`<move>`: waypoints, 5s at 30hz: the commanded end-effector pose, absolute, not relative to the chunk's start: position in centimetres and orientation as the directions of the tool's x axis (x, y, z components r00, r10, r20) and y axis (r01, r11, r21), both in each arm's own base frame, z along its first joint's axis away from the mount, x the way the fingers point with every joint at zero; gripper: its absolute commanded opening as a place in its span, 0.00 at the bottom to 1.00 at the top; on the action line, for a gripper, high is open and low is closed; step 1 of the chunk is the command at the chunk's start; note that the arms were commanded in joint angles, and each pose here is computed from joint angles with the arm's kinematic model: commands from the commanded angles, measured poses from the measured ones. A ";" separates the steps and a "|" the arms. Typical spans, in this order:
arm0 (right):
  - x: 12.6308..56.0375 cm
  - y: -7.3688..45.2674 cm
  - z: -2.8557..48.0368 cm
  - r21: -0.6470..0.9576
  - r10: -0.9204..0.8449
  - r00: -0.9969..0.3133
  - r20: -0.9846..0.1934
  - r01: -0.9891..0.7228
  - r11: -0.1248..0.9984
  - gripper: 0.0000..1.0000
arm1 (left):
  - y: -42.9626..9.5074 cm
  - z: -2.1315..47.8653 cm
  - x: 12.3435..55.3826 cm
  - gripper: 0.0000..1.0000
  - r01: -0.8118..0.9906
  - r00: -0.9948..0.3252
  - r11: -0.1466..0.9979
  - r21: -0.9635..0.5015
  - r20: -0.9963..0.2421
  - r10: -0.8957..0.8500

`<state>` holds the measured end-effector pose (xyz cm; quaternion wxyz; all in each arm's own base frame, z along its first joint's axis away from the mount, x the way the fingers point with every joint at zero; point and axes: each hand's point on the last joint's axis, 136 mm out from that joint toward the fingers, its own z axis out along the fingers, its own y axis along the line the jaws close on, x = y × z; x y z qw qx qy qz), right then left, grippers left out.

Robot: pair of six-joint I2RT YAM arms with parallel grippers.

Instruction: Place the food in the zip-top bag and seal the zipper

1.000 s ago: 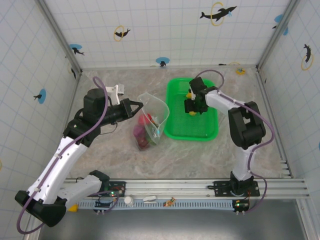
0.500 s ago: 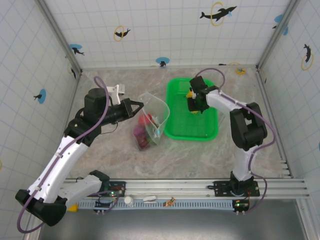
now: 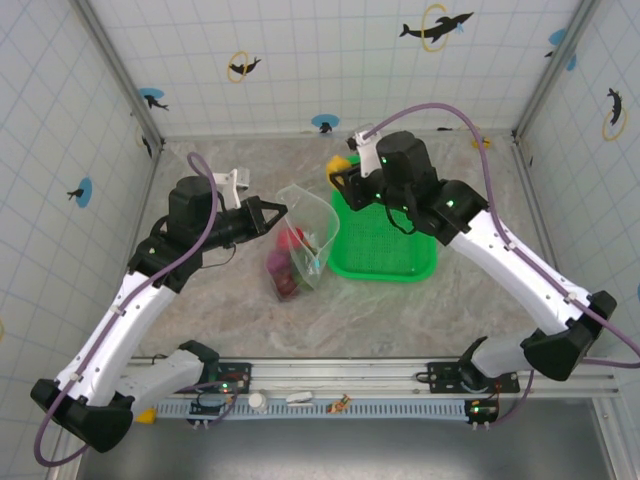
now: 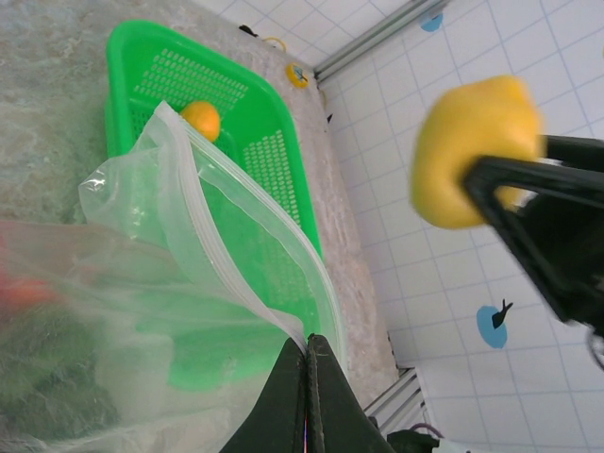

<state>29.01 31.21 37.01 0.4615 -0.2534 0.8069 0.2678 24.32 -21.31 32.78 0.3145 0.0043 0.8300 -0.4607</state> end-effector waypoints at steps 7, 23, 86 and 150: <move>24.8 35.7 32.1 0.246 -0.339 -0.541 -0.770 -0.741 0.625 0.31 | -20.6 35.3 24.0 0.00 0.330 -0.761 0.578 -0.746 -0.572 -0.305; 24.7 40.0 25.0 0.272 -0.548 -0.602 -0.581 -0.778 0.567 0.33 | -20.5 35.0 24.1 0.00 0.337 -0.759 0.593 -0.731 -0.584 -0.289; 45.5 17.4 13.1 0.360 0.219 -0.777 -0.590 -0.010 0.933 0.64 | -22.2 30.9 22.9 0.00 0.354 -0.827 0.528 -0.772 -0.522 -0.209; 39.0 24.5 29.1 0.311 0.042 -0.529 -0.848 -0.432 0.847 0.42 | -21.6 29.5 22.6 0.00 0.236 -0.851 0.486 -0.841 -0.421 -0.315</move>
